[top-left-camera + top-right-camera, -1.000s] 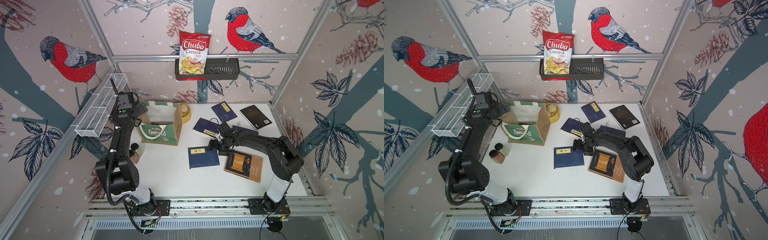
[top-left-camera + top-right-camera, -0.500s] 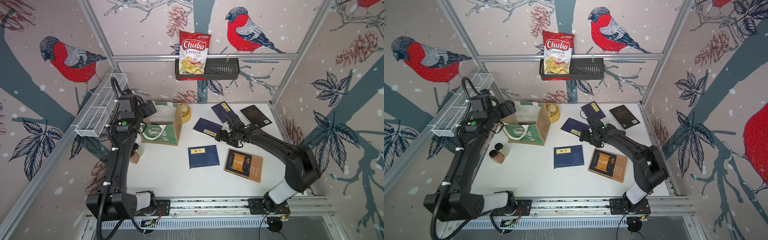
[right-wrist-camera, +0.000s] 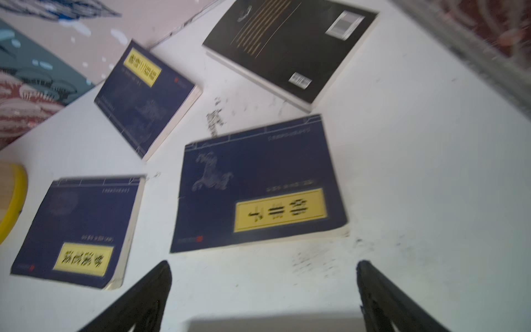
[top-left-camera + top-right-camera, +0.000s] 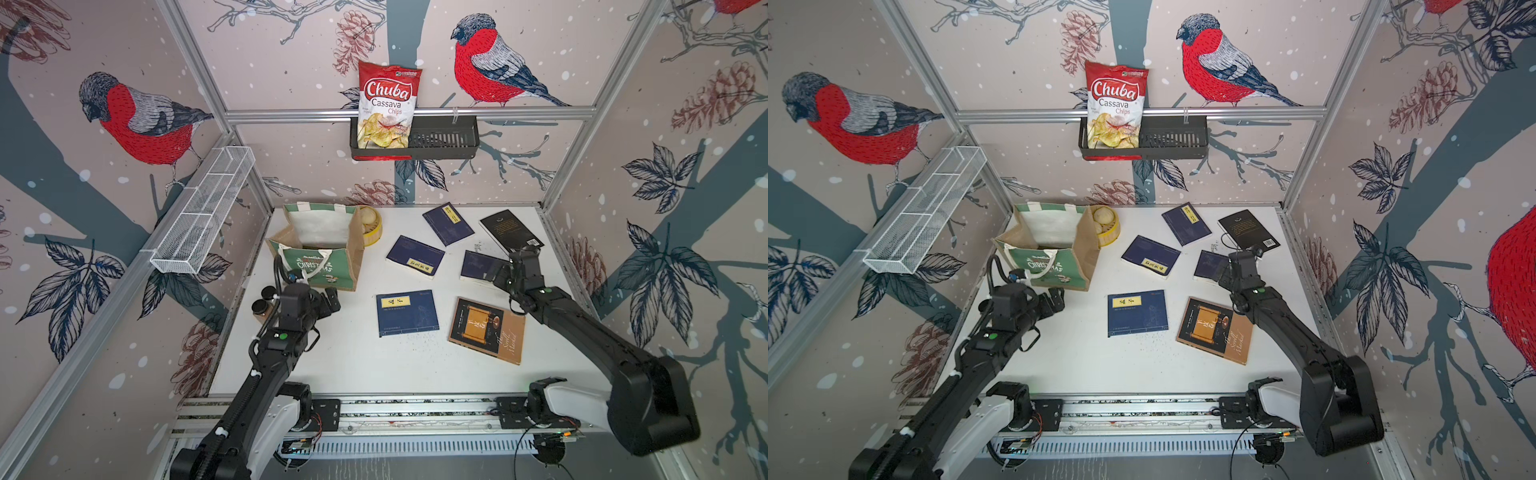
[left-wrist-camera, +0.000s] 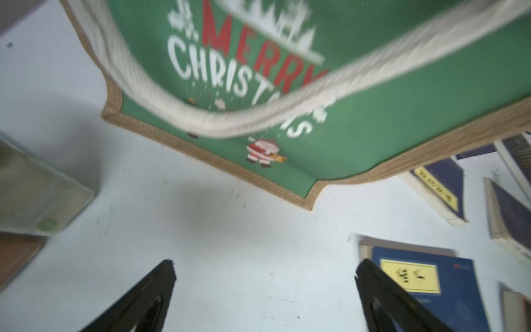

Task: Take out the books from the canvas bag
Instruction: Reset both arms

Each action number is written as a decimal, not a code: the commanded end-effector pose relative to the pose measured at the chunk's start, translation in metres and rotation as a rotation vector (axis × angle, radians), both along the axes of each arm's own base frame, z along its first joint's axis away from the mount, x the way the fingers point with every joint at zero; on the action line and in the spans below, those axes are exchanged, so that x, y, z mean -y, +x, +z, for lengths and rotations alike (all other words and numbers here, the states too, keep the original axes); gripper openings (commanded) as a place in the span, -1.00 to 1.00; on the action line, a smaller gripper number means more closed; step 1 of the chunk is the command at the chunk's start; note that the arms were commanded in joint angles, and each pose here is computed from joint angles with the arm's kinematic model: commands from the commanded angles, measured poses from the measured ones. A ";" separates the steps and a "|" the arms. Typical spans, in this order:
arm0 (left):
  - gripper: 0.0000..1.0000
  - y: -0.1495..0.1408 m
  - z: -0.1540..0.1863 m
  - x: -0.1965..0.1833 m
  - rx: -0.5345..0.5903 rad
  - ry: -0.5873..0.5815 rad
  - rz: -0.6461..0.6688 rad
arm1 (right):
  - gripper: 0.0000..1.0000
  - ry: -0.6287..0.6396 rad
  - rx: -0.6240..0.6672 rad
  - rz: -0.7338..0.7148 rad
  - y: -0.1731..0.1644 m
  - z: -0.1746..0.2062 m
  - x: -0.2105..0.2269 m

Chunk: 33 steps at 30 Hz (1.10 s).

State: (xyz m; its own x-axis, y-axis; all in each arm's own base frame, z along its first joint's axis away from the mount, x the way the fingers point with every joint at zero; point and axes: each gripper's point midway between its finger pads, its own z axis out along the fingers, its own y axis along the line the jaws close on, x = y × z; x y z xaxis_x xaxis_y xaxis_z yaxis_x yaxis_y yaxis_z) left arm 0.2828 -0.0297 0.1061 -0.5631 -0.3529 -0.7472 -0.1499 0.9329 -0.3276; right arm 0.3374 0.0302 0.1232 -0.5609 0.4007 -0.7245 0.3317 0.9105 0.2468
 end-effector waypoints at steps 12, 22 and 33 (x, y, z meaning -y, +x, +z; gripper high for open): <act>0.99 0.082 0.030 -0.055 0.307 0.379 0.083 | 0.99 -0.339 0.303 -0.134 -0.025 -0.001 0.102; 0.98 0.080 0.029 -0.028 0.578 0.363 -0.084 | 0.99 -0.299 0.456 -0.122 -0.001 0.017 0.098; 0.98 0.082 0.029 -0.004 0.603 0.374 -0.226 | 0.99 -0.379 0.515 0.033 0.030 0.005 0.053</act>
State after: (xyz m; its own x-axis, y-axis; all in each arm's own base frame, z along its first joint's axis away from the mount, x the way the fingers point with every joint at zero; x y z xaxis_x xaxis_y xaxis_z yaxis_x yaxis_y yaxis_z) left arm 0.3626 -0.0208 0.1086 -0.1656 0.0341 -0.9856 0.1356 0.9907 0.0115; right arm 0.3587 -0.0160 0.0918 -0.2438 0.0756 -0.9669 0.1893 0.9815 0.0291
